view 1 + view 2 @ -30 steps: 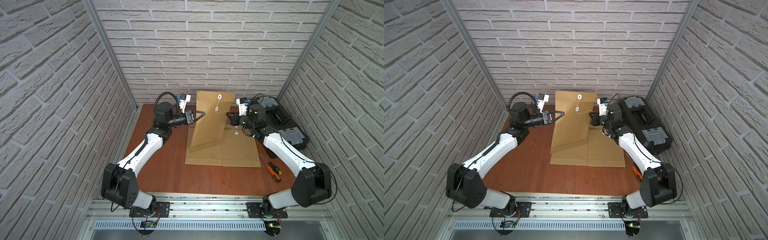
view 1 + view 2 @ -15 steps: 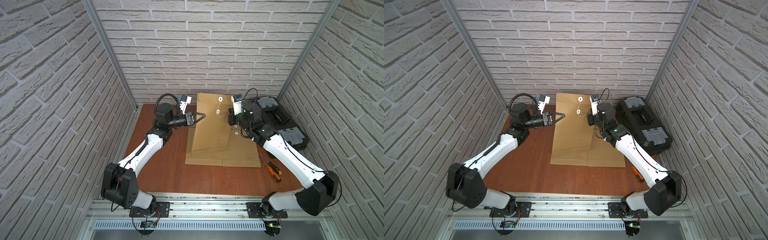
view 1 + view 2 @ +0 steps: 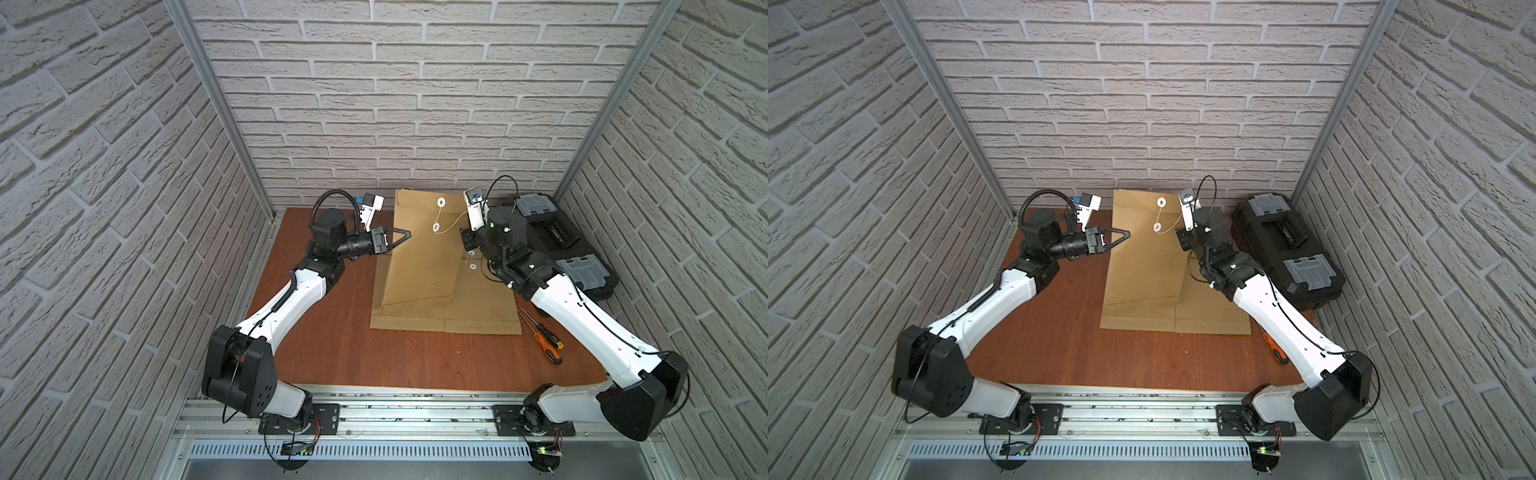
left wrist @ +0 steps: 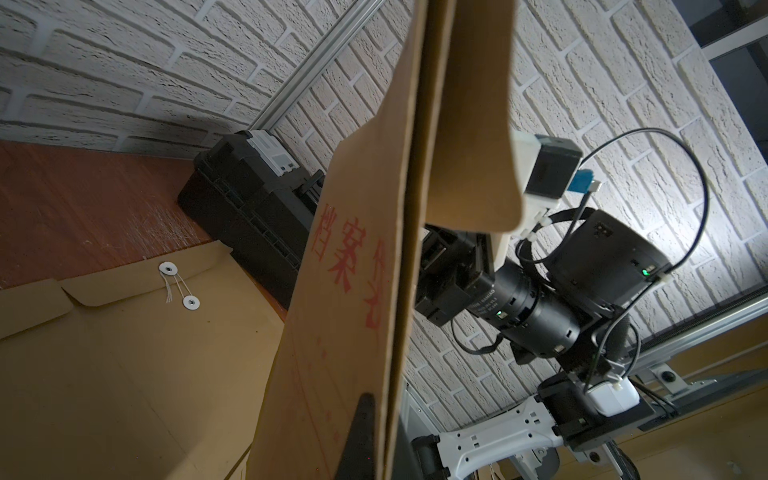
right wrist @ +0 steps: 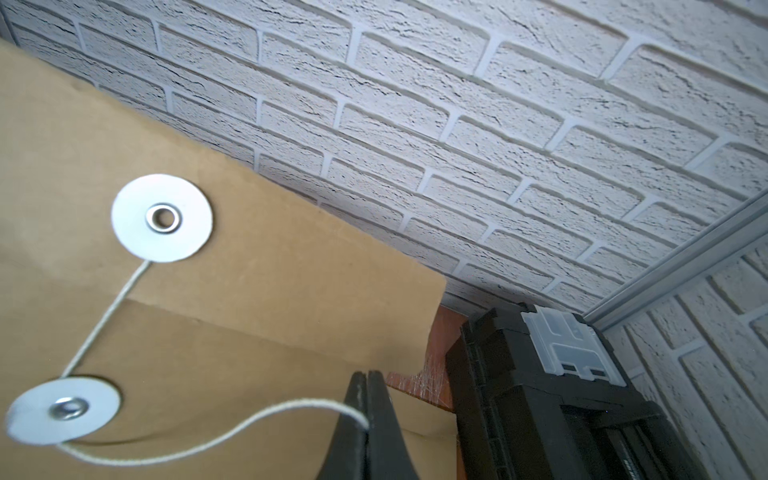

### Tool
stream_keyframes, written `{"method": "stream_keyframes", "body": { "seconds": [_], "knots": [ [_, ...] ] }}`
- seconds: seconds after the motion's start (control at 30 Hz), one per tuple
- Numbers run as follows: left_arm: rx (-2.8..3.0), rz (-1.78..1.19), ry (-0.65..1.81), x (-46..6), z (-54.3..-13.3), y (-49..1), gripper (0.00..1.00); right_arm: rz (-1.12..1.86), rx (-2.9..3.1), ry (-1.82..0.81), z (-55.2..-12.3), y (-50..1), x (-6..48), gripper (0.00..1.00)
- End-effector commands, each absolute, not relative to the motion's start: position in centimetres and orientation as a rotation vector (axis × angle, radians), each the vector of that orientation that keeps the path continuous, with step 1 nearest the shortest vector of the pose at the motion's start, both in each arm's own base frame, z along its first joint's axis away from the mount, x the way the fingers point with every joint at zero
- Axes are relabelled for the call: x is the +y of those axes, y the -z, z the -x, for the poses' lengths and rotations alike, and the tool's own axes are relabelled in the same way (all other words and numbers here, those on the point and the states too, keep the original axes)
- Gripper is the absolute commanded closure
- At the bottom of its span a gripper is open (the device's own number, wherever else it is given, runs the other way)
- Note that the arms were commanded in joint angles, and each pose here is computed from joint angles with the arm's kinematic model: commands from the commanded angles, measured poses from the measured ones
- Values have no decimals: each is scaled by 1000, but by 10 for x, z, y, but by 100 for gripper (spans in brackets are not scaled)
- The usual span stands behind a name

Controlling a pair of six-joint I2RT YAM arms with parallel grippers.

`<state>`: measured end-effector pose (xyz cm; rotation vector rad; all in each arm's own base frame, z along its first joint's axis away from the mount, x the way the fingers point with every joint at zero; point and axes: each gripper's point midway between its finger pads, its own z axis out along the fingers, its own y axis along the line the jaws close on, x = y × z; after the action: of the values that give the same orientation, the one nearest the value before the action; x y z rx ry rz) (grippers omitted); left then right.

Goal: Close the mouth of the file bag
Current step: Close the file bag.

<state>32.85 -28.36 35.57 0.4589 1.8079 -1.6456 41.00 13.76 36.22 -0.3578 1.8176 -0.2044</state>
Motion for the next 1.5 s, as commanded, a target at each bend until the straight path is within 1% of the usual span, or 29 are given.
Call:
{"method": "stream_keyframes", "body": {
  "seconds": [0.0,0.17,0.37,0.67,1.13,1.47],
  "knots": [
    [1692,-532,1655,-280,-315,-383,100,348,1749,256,-410,-388,133,97],
    [1689,-540,1666,-281,-311,-384,100,362,1732,305,-417,-387,133,97],
    [1723,-524,1671,-281,-312,-369,100,379,1710,310,-417,-394,138,97],
    [1736,-531,1684,-284,-309,-361,100,446,1762,341,-428,-373,145,98],
    [1746,-514,1713,-282,-303,-354,100,457,1762,421,-444,-357,143,97],
    [1772,-508,1713,-282,-303,-344,100,501,1783,379,-449,-351,154,97]
  ]
}}
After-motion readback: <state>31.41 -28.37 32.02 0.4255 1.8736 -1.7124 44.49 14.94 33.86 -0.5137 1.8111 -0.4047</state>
